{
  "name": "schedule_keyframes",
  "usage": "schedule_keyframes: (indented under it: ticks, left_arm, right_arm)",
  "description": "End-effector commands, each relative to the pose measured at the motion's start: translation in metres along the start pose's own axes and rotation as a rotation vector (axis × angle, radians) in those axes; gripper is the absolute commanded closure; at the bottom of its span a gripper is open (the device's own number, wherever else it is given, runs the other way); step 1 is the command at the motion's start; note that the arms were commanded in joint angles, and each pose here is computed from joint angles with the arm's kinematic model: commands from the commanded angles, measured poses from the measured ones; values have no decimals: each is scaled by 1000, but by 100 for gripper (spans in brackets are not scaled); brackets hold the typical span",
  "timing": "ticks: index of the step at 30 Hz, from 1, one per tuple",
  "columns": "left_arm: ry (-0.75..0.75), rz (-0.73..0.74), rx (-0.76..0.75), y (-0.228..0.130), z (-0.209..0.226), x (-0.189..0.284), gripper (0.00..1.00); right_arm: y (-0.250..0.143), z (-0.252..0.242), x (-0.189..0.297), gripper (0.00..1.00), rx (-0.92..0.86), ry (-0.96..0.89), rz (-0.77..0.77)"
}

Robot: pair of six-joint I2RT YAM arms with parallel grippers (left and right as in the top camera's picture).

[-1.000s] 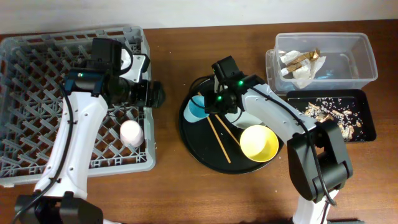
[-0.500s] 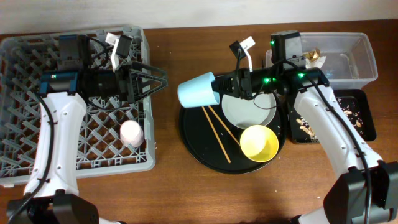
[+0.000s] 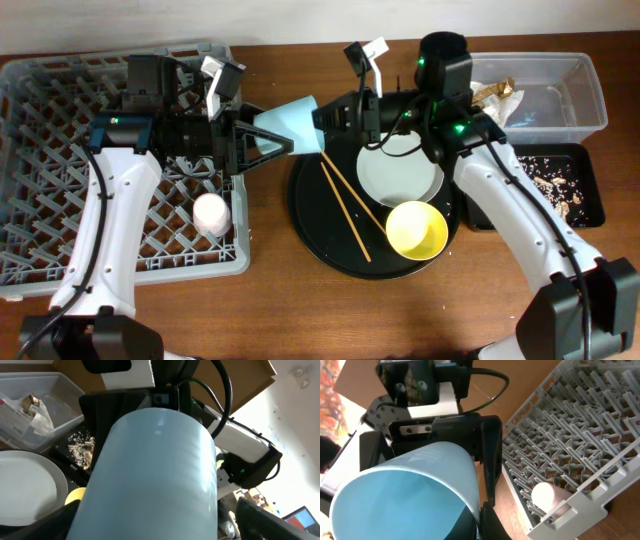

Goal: Sort waste into correct bins and load items into the dishwasher rack
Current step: 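Place the light-blue cup in the dish rack with the left gripper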

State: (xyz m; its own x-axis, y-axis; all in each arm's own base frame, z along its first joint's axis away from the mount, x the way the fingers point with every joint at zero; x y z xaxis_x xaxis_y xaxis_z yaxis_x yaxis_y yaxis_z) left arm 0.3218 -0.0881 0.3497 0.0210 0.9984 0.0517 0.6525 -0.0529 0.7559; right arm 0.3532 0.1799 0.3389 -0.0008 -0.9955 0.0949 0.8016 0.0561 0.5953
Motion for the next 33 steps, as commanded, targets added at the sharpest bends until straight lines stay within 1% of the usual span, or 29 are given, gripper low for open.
schedule_keyframes:
  ticks: [1, 2, 6, 7, 8, 9, 10, 11, 12, 13, 15, 17, 18, 20, 22, 24, 25, 27, 29, 33]
  left_arm:
    - [-15, -4, -27, 0, -4, 0, 18]
    - [-15, -4, -27, 0, -4, 0, 22]
    - [-16, -5, -26, 0, -4, 0, 28]
    - [-16, -4, -26, 0, -4, 0, 32]
    - [-14, -5, -27, 0, -4, 0, 35]
    - [-14, -5, -27, 0, -4, 0, 35]
    - [-10, -4, -31, 0, -4, 0, 36]
    - [17, 5, -41, 0, -1, 0, 39]
    - [79, 26, -46, -1, 3, 1, 40]
    - [189, 58, -43, -3, 11, 4, 40]
    - [464, 139, -24, -9, 30, 17, 40]
    - [737, 224, -7, -15, 46, 32, 40]
    - [937, 295, -3, -18, 55, 43, 40]
    - [1178, 339, 57, -21, 62, 59, 38]
    - [1349, 375, 104, -25, 64, 71, 31]
    - [1368, 403, 133, -29, 64, 72, 31]
    - [1386, 405, 176, -32, 65, 73, 31]
    - [1438, 471, 288, -47, 73, 77, 31]
    - [1413, 570, 384, -64, 87, 77, 31]
    - [1376, 669, 502, -86, 113, 75, 32]
  right_arm:
    - [0, 0, -9, 96, -5, -30, -17]
    - [-1, 1, -12, 96, -4, -28, -13]
    - [-3, 3, -18, 96, -2, -27, -6]
    - [-3, 3, -18, 96, -3, -27, -6]
    - [-3, 3, -18, 90, -3, -27, -6]
    - [-3, 3, -18, 75, -3, -28, -6]
    - [-3, 3, -18, 53, -5, -29, -5]
    - [-2, 1, -15, 40, 10, -37, -11]
    - [-2, -2, -12, 27, -7, -60, -23]
    - [-1, -7, -7, 21, -31, -87, -36]
    - [-4, -21, 10, 8, -68, -177, -61]
    - [-12, -40, 26, 4, -143, -327, -80]
    - [-20, -51, 35, 3, -205, -452, -85]
    - [-30, -62, 41, 0, -270, -609, -81]
    - [-37, -68, 46, 0, -312, -702, -75]
    - [-40, -69, 47, 0, -317, -731, -62]
    - [-41, -70, 47, 0, -317, -736, -53]
    - [-44, -71, 48, 0, -334, -756, -45]
    - [-46, -72, 48, 0, -343, -758, -39]
    - [-47, -72, 48, 0, -350, -760, -34]
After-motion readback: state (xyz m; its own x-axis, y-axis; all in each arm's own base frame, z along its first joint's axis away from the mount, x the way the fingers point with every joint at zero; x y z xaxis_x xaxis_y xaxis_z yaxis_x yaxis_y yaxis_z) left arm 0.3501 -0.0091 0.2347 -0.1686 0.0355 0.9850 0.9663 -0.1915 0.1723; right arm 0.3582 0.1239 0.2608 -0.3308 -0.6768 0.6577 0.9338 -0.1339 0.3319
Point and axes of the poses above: each gripper's point midway between its finger pads, its own x axis back along the fingers, its own z axis along the line the jaws close on, y = z × x, the point moved 10 cm from there along x, back along the fingers, and after that the axes turned 4 degrees about -x, right-handed, at the moved point
